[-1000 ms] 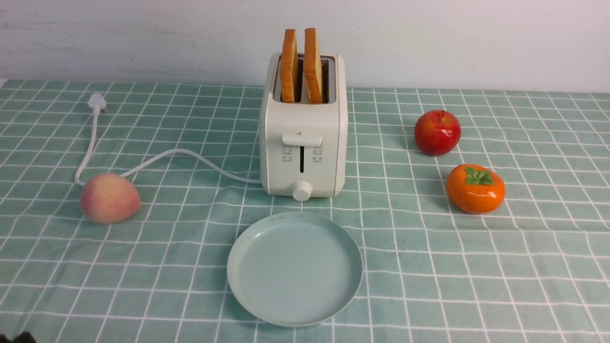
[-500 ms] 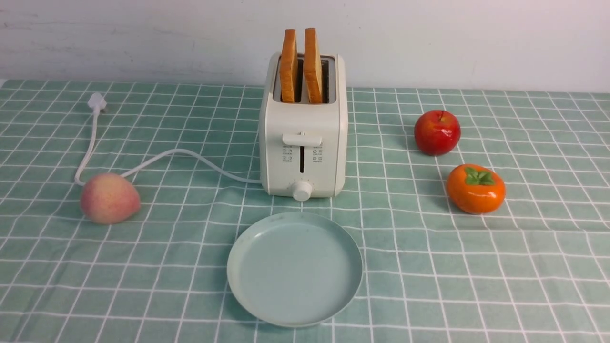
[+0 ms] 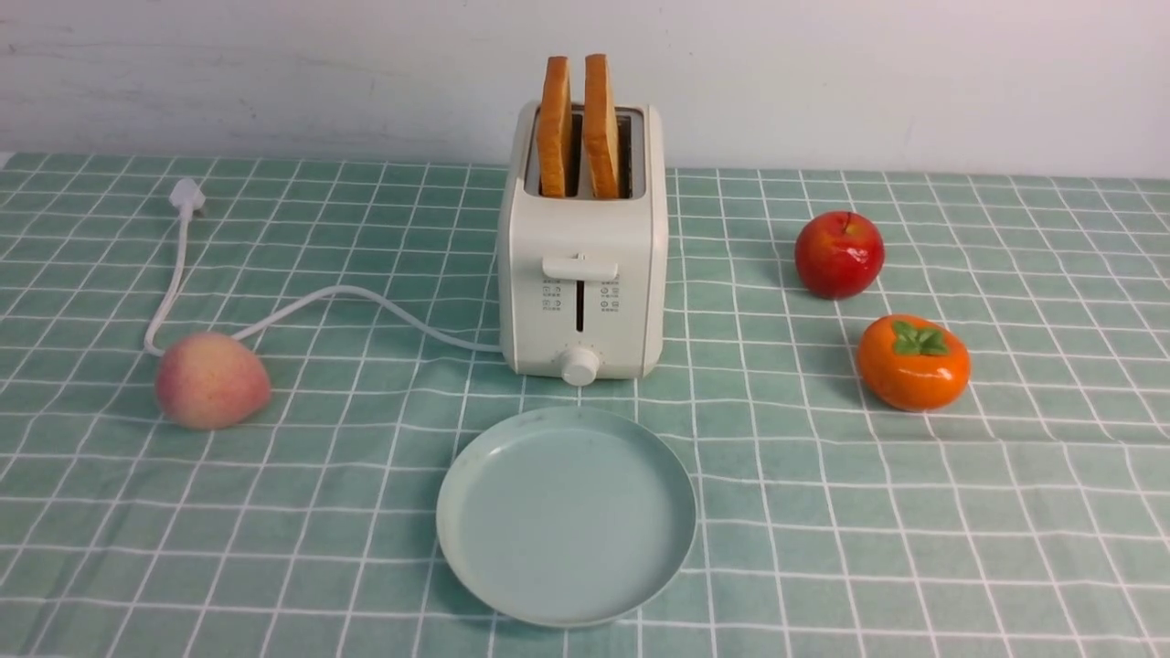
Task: Take toasted bread from bread machine on blue coffee table place on plate.
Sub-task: 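Reach for a toast slice standing in the toaster with the left gripper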
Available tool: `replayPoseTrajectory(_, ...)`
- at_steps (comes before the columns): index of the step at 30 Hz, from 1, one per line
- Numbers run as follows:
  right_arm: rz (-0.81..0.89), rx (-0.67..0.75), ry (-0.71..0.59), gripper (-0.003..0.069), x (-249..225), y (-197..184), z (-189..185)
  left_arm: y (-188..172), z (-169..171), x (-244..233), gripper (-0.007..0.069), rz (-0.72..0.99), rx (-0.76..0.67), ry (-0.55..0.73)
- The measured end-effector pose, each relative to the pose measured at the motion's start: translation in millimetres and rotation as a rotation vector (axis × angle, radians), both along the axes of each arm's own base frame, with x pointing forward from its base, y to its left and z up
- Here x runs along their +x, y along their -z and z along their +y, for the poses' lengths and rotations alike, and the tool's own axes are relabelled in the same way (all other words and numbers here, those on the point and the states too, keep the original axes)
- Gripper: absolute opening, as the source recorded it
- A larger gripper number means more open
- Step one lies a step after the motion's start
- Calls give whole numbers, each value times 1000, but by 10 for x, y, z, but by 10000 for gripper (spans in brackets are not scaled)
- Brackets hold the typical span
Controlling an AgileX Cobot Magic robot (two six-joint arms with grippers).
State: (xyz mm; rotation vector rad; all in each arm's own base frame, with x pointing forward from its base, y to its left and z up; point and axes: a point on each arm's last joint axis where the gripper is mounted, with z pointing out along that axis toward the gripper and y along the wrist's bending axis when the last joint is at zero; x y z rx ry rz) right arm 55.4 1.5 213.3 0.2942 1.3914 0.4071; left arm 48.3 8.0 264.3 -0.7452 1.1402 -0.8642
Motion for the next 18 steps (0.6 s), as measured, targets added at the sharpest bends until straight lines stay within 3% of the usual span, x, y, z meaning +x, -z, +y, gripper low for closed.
replayPoseTrajectory(9, -129, 41, 22, 240, -26, -115, -28, -462, -199, 371, -14, 197, 351, 146)
replayPoseTrajectory(11, -141, 72, 18, 240, -29, -126, -31, -506, -268, 534, -14, 276, 438, 221)
replayPoseTrajectory(14, -153, 244, -33, 235, -59, -274, -26, -485, -407, 874, -14, 441, 556, 402)
replayPoseTrajectory(15, -151, 312, -71, 230, -96, -421, -12, -489, -446, 964, -14, 480, 574, 456)
replayPoseTrajectory(16, -150, 308, -74, 230, -104, -447, -9, -474, -447, 984, -14, 490, 574, 459)
replayPoseTrajectory(18, -107, 320, -127, 200, -236, -823, 20, -563, -542, 1215, -14, 557, 594, 593)
